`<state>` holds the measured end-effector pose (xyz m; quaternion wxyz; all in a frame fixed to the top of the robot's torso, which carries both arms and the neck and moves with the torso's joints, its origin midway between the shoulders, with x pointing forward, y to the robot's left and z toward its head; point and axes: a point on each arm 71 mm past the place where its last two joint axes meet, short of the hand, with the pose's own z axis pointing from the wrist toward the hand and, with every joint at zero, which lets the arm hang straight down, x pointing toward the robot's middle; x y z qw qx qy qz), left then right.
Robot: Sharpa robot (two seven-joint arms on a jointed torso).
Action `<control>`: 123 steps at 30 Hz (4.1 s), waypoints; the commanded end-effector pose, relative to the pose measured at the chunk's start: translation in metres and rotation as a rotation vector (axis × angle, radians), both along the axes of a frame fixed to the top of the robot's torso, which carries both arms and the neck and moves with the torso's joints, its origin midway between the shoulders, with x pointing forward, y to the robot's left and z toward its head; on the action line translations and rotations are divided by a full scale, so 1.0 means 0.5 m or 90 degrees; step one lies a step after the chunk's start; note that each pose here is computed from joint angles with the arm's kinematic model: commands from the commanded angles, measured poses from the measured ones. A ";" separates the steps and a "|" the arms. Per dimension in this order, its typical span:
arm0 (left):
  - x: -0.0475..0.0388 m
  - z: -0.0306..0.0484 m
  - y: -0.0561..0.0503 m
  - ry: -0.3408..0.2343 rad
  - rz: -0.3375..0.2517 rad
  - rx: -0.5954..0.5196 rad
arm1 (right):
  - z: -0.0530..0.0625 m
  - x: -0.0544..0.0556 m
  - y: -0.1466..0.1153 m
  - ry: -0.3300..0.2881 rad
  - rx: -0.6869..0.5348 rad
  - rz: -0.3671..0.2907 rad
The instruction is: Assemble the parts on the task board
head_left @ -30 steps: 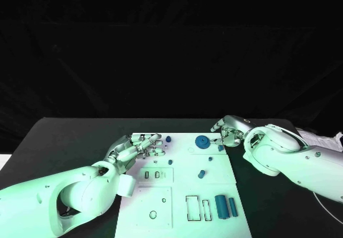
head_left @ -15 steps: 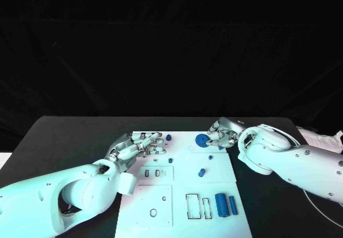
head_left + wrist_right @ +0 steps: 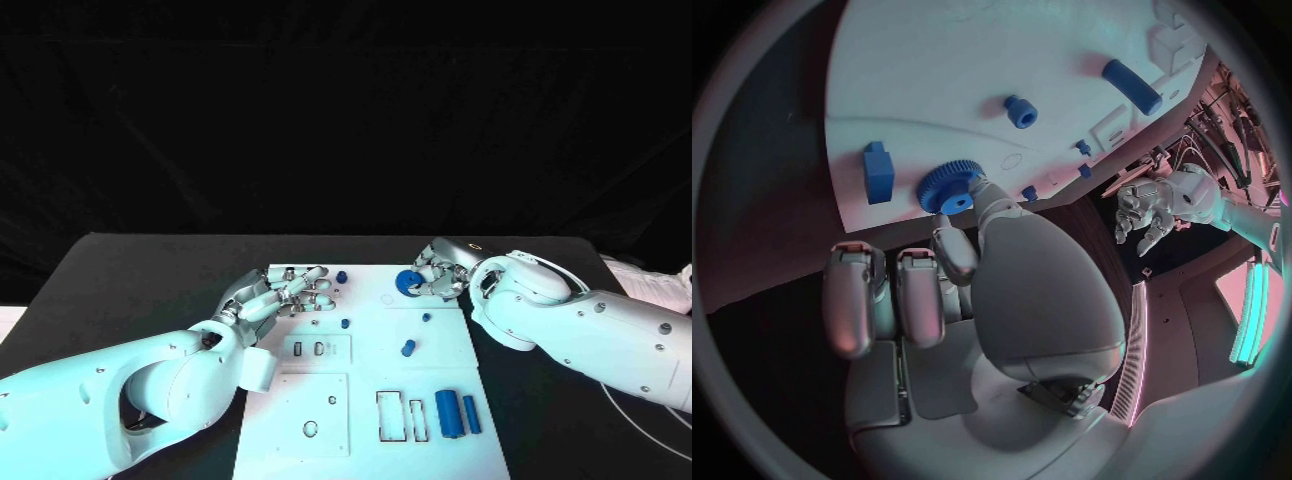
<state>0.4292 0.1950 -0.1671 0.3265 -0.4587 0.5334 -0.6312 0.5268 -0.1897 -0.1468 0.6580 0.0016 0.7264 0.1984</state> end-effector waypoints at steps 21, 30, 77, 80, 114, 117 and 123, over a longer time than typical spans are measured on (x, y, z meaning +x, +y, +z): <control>-0.001 0.003 -0.005 -0.003 -0.015 -0.010 | -0.006 0.003 0.018 -0.033 -0.055 0.014; 0.000 0.002 -0.004 -0.003 -0.014 -0.010 | 0.006 -0.008 0.035 -0.097 -0.065 0.027; 0.008 -0.002 0.005 0.011 0.001 -0.025 | 0.000 -0.059 0.261 -0.124 -0.055 0.169; 0.008 -0.002 0.005 0.011 0.001 -0.025 | -0.002 -0.055 0.263 -0.123 -0.057 0.167; 0.007 -0.003 0.007 0.013 0.006 -0.021 | -0.024 -0.038 0.257 -0.056 -0.064 0.159; 0.007 -0.003 0.007 0.014 0.007 -0.020 | -0.026 -0.036 0.255 -0.048 -0.066 0.158; 0.007 -0.003 0.008 0.014 0.009 -0.019 | -0.027 -0.035 0.250 -0.047 -0.063 0.155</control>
